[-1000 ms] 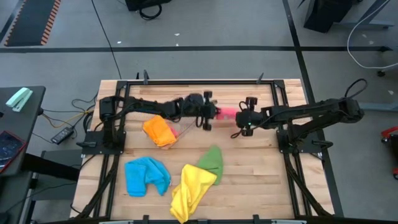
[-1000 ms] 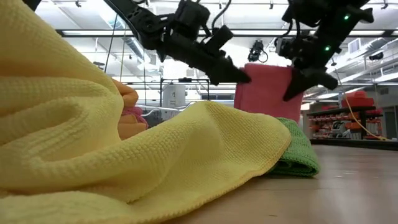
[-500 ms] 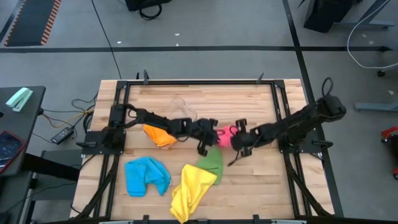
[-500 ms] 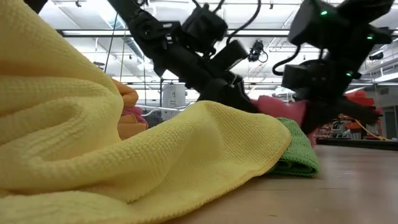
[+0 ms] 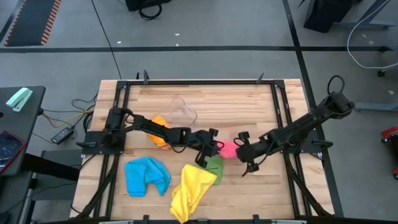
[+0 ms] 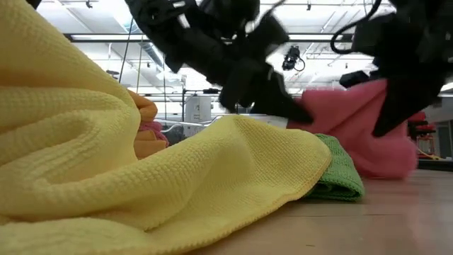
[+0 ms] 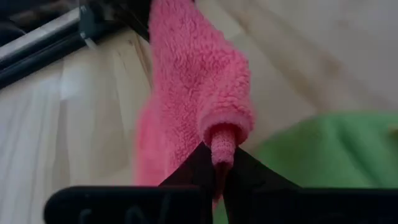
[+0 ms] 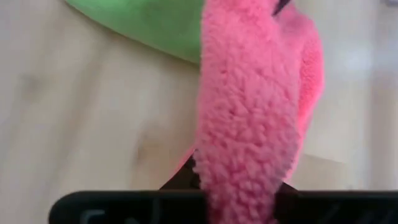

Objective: Fold microfiber towels
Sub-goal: Fold the pink microfiber towel

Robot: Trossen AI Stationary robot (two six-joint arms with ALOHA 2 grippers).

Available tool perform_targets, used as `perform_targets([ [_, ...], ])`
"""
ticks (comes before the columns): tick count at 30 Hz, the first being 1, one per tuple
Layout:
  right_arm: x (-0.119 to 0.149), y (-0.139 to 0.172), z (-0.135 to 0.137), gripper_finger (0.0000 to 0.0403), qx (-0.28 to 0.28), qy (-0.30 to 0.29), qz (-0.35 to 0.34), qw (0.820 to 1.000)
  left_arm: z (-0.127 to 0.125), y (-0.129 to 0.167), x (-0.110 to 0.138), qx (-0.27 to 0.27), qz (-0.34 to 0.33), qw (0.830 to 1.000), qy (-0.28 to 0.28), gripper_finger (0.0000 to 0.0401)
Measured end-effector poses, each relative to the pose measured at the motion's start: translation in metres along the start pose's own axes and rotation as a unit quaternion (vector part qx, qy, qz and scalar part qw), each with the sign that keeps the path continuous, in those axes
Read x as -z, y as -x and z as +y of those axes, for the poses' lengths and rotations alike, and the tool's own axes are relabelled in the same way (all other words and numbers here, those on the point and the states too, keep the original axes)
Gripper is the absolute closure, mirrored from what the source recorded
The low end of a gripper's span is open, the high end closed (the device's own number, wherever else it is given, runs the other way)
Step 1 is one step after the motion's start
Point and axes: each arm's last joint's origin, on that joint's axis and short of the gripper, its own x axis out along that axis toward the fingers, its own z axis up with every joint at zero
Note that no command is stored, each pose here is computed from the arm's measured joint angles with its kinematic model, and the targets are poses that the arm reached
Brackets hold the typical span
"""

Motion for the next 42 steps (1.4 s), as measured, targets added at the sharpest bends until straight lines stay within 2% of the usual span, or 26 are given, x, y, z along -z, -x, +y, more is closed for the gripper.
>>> perform_targets([
  [5,-0.005,0.008,0.002,0.0386,-0.054,-0.025,-0.013,0.998,-0.009,0.008,-0.020,0.000,-0.037,0.999,-0.005,0.0350],
  [9,-0.012,0.009,0.004,0.0386,-0.076,0.011,-0.027,0.997,-0.015,0.008,-0.022,0.006,-0.041,0.999,-0.016,0.0353],
  [13,-0.015,0.012,0.010,0.0386,-0.039,0.100,-0.042,0.993,-0.015,0.008,-0.024,0.005,-0.051,0.998,-0.021,0.0376],
  [15,-0.016,0.012,0.011,0.0386,-0.018,0.126,-0.041,0.991,-0.013,0.009,-0.026,0.001,-0.064,0.998,-0.024,0.0384],
  [18,-0.017,0.008,0.012,0.0386,-0.013,0.138,-0.035,0.990,-0.006,0.009,-0.025,-0.008,-0.073,0.997,-0.023,0.0384],
  [25,-0.017,0.001,0.016,0.0386,0.002,0.150,-0.020,0.988,0.012,0.015,-0.031,-0.038,-0.106,0.994,0.001,0.0352],
  [32,-0.021,0.012,0.014,0.0386,0.007,0.103,-0.021,0.994,0.019,0.015,-0.024,-0.034,-0.086,0.994,0.061,0.0337],
  [39,-0.017,0.011,0.007,0.0386,0.015,0.058,0.006,0.998,0.005,0.013,-0.019,0.003,-0.042,0.999,0.016,0.0274],
  [42,-0.016,0.010,0.003,0.0386,0.021,0.052,0.015,0.998,0.000,0.013,-0.020,0.009,-0.042,0.999,0.019,0.0259],
])
